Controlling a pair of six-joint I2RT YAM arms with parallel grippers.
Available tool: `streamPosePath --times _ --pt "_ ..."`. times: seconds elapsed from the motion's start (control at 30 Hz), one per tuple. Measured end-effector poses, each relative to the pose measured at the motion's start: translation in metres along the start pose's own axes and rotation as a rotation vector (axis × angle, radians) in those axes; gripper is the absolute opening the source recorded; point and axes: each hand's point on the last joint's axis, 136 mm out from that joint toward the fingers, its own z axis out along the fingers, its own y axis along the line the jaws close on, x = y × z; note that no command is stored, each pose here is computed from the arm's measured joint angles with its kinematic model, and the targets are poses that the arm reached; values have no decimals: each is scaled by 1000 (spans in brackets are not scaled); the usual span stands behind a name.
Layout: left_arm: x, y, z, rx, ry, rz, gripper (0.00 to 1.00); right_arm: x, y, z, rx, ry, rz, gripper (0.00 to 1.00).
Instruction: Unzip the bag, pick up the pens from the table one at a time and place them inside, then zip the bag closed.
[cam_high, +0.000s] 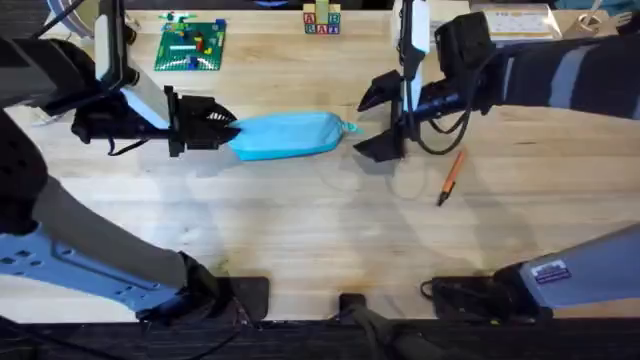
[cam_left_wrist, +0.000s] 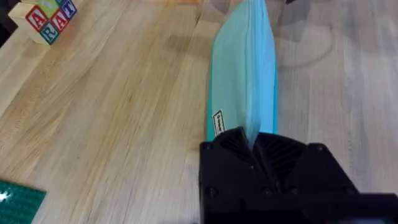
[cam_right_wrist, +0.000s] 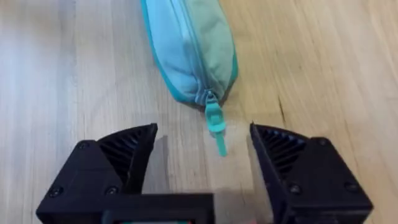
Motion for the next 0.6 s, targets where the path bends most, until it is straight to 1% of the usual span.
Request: streamPosePath --times 0.27,0.6 --pt "0 0 0 0 0 0 42 -5 6 12 -25 -3 -18 884" --pt "0 0 0 0 0 0 42 1 5 21 -36 1 4 870"
